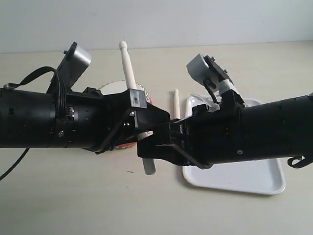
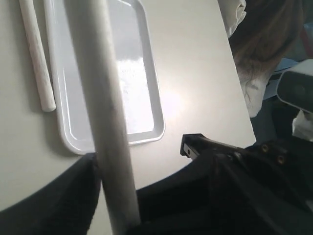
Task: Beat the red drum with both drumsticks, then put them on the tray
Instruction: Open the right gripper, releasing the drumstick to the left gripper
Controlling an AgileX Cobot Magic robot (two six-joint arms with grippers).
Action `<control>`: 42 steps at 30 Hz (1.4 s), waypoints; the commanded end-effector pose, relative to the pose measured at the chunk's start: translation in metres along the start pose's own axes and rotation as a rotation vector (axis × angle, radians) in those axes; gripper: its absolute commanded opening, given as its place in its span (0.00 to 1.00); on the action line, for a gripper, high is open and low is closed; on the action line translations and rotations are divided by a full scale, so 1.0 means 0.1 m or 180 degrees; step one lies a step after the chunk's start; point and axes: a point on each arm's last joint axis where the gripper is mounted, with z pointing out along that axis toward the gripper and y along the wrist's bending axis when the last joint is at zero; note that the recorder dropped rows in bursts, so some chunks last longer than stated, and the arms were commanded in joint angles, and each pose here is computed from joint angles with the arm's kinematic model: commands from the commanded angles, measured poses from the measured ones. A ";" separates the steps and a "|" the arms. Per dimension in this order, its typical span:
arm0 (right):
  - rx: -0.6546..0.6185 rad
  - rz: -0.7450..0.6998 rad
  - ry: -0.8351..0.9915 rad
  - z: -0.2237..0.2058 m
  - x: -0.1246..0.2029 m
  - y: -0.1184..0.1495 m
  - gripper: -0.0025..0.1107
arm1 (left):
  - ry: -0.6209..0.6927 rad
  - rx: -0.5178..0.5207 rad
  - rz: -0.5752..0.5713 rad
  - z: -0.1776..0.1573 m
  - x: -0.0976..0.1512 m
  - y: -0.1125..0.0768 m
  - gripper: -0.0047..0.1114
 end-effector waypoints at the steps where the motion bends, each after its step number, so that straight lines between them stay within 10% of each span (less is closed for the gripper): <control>1: -0.0104 -0.0139 -0.0072 0.00 -0.10 0.09 0.02 | 0.0007 -0.0019 0.0018 0.01 0.02 0.00 0.57; 20: -0.0201 -0.0171 -0.0076 0.00 -0.14 0.14 0.02 | -0.0047 -0.0084 -0.0023 0.01 0.00 0.03 0.04; 42: -0.0355 -0.0287 -0.0113 -0.21 -0.11 0.34 0.43 | -0.0318 -0.0011 -0.0160 -0.19 -0.24 0.12 0.04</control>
